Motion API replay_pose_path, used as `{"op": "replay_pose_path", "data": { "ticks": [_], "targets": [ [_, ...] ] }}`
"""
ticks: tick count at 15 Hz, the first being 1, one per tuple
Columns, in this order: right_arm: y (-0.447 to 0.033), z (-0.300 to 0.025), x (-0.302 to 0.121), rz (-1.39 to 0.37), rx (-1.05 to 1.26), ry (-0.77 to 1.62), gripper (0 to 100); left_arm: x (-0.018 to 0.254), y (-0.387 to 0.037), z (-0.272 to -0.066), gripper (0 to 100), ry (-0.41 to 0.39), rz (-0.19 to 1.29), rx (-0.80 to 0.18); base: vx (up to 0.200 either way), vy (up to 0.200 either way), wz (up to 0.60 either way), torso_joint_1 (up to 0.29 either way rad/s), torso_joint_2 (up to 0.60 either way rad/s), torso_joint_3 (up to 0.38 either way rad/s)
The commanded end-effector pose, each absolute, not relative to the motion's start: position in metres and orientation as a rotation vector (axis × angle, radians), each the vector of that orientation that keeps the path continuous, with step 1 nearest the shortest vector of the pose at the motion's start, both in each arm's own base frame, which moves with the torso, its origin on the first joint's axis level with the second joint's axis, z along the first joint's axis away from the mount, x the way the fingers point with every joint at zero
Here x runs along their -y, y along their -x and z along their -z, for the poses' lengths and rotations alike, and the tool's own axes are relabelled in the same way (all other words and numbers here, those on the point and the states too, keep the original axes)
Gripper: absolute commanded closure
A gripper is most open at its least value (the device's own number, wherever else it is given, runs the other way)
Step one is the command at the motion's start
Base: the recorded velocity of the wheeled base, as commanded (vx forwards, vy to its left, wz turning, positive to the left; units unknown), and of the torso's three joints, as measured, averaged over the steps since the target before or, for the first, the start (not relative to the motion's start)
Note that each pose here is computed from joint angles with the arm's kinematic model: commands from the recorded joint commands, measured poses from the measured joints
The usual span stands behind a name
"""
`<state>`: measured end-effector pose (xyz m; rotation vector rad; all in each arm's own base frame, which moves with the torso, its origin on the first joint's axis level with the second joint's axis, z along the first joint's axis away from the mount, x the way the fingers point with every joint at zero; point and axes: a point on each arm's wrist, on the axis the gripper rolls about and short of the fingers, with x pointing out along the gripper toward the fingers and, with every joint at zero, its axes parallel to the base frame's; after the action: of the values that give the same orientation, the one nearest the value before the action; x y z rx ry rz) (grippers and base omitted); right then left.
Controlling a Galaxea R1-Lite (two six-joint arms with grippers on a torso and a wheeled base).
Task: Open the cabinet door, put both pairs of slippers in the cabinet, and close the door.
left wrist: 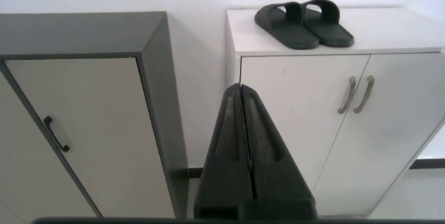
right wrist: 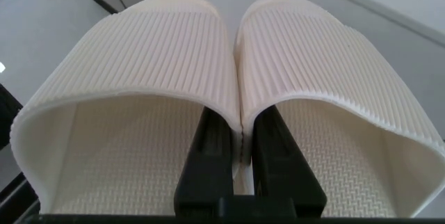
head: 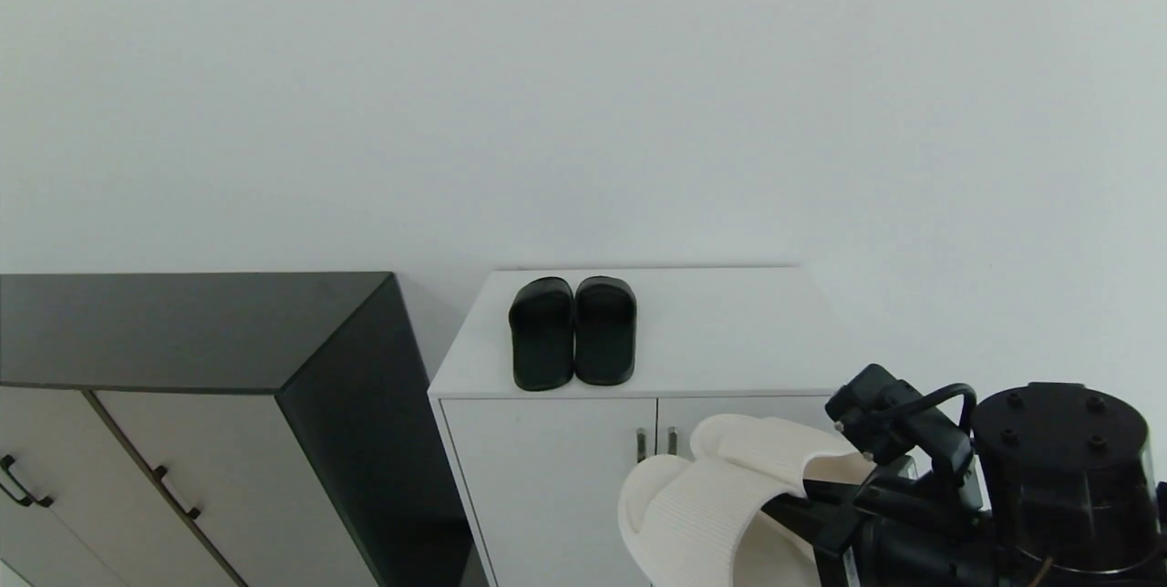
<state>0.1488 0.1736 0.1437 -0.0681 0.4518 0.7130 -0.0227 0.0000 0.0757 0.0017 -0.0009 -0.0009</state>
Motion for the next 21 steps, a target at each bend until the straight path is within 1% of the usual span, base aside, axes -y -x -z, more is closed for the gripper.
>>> {"op": "replay_pose_path", "data": {
  "ticks": [1,2,3,9,21],
  "targets": [
    [-0.1464,-0.1384,-0.176,-0.725,-0.472,0.082,100,0.0,0.0227,-0.0757,100,-0.006,0.002,0.0,0.0,0.0,0.0,-0.154,0.34,0.188],
    [-0.1447,-0.1338,-0.174,-0.723,-0.488,0.089,100,0.0,0.0227,-0.0757,100,-0.008,0.003,0.0,0.0,0.0,0.0,-0.149,0.35,0.193],
    [-0.1437,-0.1328,-0.1727,-0.723,-0.49,0.09,100,0.0,0.0227,-0.0757,0,-0.006,0.003,0.0,0.0,0.0,0.0,-0.163,0.36,0.193],
    [-0.1435,-0.1365,-0.1742,-0.72,-0.434,0.061,100,0.0,0.0227,-0.0757,0,-0.002,0.002,0.0,0.0,0.0,0.0,-0.169,0.39,0.216],
    [-0.145,-0.1321,-0.176,-0.72,-0.441,0.059,100,0.0,0.0227,-0.0757,0,-0.002,0.003,0.0,0.0,0.0,0.0,-0.222,0.53,0.311]
  ]
}}
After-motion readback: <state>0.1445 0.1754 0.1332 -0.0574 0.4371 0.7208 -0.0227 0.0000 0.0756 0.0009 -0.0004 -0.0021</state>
